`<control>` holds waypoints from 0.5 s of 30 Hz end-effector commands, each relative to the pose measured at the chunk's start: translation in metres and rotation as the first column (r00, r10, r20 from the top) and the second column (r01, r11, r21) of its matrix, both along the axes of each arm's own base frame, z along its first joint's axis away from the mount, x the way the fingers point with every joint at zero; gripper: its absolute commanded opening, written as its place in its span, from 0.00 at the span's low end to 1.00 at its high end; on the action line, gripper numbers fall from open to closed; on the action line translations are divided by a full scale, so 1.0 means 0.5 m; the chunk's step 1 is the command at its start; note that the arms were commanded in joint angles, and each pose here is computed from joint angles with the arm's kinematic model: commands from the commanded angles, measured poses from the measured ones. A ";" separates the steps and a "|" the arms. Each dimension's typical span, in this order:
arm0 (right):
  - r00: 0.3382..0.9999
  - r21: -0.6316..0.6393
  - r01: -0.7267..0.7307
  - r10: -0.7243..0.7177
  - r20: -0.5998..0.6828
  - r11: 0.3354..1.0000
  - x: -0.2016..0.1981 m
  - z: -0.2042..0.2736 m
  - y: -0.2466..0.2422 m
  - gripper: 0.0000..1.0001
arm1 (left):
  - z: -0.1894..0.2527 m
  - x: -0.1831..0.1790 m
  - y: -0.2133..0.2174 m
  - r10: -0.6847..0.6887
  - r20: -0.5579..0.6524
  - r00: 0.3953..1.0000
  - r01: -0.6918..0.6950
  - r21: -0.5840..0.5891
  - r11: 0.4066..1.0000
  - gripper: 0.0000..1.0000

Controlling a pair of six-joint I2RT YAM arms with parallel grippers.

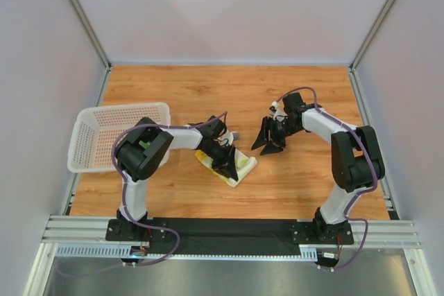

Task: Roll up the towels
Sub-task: Roll the towel

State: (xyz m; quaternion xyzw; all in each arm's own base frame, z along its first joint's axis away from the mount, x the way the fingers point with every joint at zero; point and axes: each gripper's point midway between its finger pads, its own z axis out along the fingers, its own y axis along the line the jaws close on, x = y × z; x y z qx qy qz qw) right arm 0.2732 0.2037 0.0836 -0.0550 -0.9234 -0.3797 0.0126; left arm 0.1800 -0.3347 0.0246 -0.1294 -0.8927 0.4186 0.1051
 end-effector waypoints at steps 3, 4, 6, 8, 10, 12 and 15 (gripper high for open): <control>0.999 0.060 0.002 -0.004 0.043 0.998 -0.028 0.011 0.022 0.50 | 0.014 0.013 0.005 0.059 -0.108 0.992 -0.060 -0.008 0.998 0.09; 0.999 0.061 0.006 -0.009 0.052 0.998 -0.027 0.007 0.022 0.50 | 0.012 0.015 0.007 0.068 -0.122 0.990 -0.069 -0.006 0.998 0.09; 0.999 0.047 0.012 -0.014 0.037 0.999 -0.041 -0.009 0.018 0.49 | 0.010 0.023 0.013 0.098 -0.156 0.983 -0.099 0.002 0.995 0.09; 0.998 0.024 0.024 -0.025 0.050 0.999 -0.044 -0.019 0.012 0.48 | 0.005 0.029 0.020 0.117 -0.176 0.977 -0.116 0.014 0.993 0.09; 0.999 0.010 0.031 -0.031 0.044 0.999 -0.052 -0.038 0.008 0.48 | 0.004 0.030 0.025 0.131 -0.208 0.969 -0.130 0.019 0.991 0.09; 0.999 0.005 0.030 -0.031 0.040 1.000 -0.057 -0.049 0.011 0.48 | -0.003 0.032 0.029 0.139 -0.234 0.962 -0.136 0.026 0.990 0.09; 0.997 0.014 0.031 -0.032 0.066 0.999 -0.047 -0.067 0.024 0.48 | -0.016 0.034 0.039 0.154 -0.262 0.953 -0.144 0.056 0.988 0.10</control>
